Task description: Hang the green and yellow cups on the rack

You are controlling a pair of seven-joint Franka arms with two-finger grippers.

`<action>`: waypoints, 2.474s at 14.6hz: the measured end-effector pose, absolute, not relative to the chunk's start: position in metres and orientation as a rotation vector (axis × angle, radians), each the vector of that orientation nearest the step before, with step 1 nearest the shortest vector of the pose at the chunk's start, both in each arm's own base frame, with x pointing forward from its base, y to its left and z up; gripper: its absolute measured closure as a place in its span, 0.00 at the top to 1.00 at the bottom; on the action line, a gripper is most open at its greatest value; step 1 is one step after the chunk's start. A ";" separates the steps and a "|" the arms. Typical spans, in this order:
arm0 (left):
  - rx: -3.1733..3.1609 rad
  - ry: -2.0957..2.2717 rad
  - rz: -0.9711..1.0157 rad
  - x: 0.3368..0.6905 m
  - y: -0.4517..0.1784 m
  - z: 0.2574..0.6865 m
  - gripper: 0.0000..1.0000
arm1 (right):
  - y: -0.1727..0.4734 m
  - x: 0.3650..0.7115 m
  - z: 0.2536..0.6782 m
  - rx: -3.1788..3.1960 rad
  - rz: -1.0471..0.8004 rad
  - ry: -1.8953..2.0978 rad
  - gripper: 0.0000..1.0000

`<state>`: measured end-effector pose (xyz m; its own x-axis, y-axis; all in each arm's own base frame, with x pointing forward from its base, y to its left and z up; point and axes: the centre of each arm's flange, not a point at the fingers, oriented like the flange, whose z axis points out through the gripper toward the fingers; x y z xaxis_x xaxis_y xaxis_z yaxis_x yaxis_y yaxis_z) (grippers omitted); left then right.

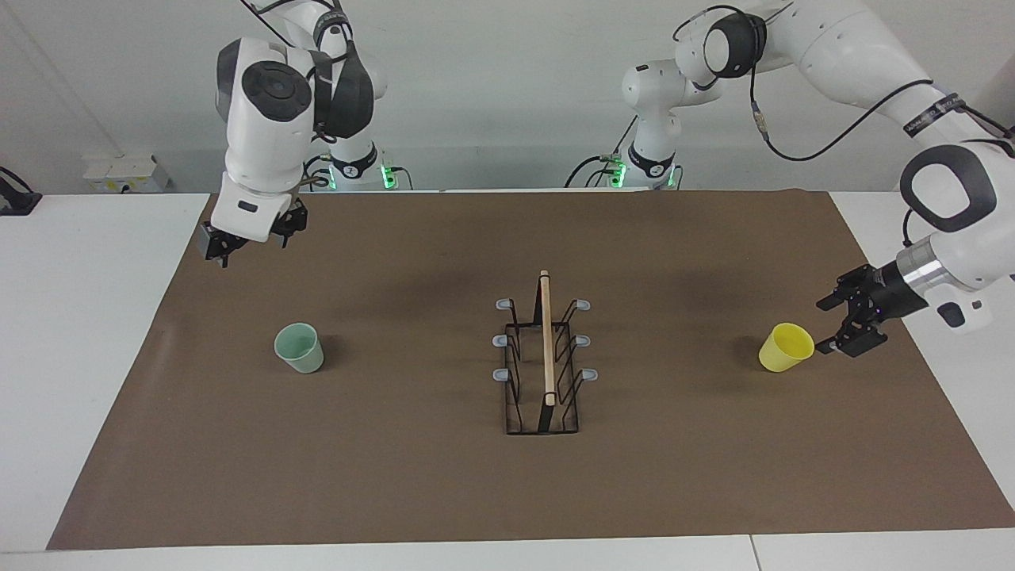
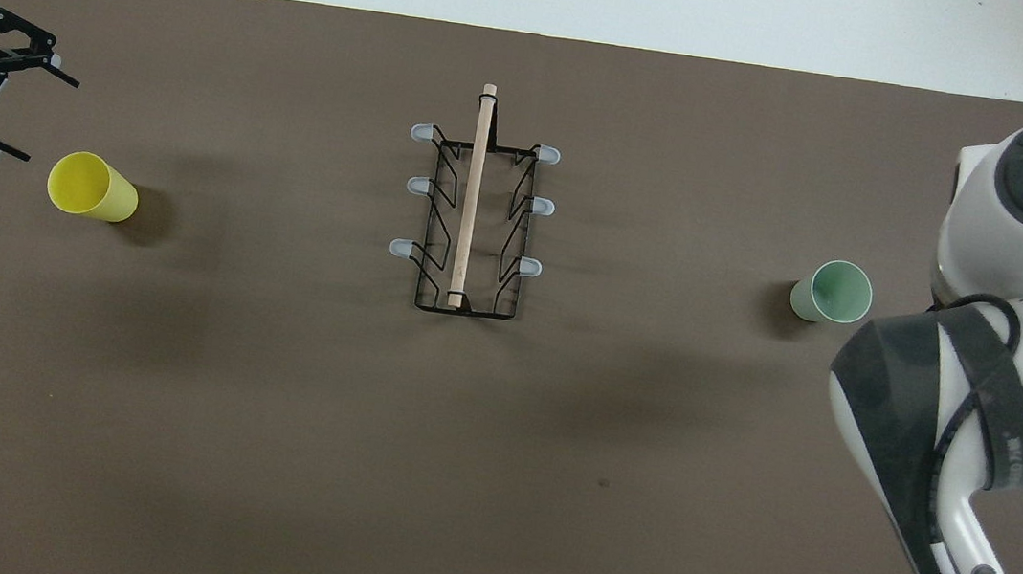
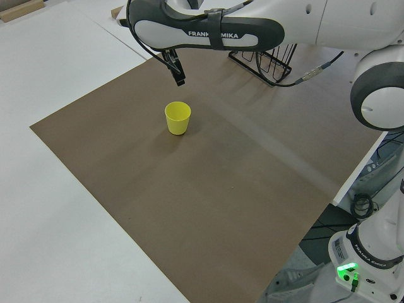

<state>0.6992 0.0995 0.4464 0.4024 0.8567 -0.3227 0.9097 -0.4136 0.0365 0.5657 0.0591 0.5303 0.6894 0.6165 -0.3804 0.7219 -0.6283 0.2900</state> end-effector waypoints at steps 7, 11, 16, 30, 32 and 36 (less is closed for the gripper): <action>2.096 1.847 -0.509 0.714 0.179 0.362 1.00 | 0.062 0.574 0.490 2.018 -0.528 1.497 1.00; 1.924 1.924 -0.543 0.706 0.215 0.352 1.00 | 0.098 0.586 0.424 1.791 -0.603 1.605 1.00; 1.622 1.961 -0.695 0.680 0.255 0.312 1.00 | 0.113 0.582 0.360 1.565 -0.633 1.720 1.00; 1.258 1.859 -0.826 0.592 0.232 0.240 1.00 | 0.144 0.565 0.278 1.527 -0.649 1.705 1.00; 1.190 1.861 -0.830 0.584 0.221 0.229 1.00 | 0.150 0.561 0.268 1.493 -0.651 1.706 1.00; 1.122 1.809 -0.829 0.575 0.202 0.224 1.00 | 0.151 0.553 0.245 1.382 -0.642 1.738 1.00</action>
<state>0.5751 0.2019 0.2239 -0.2552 0.3694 -0.8935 0.9180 0.3827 -0.1039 0.5527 0.1513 0.2448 -0.0763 0.5479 -0.8331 0.9578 0.2726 0.0916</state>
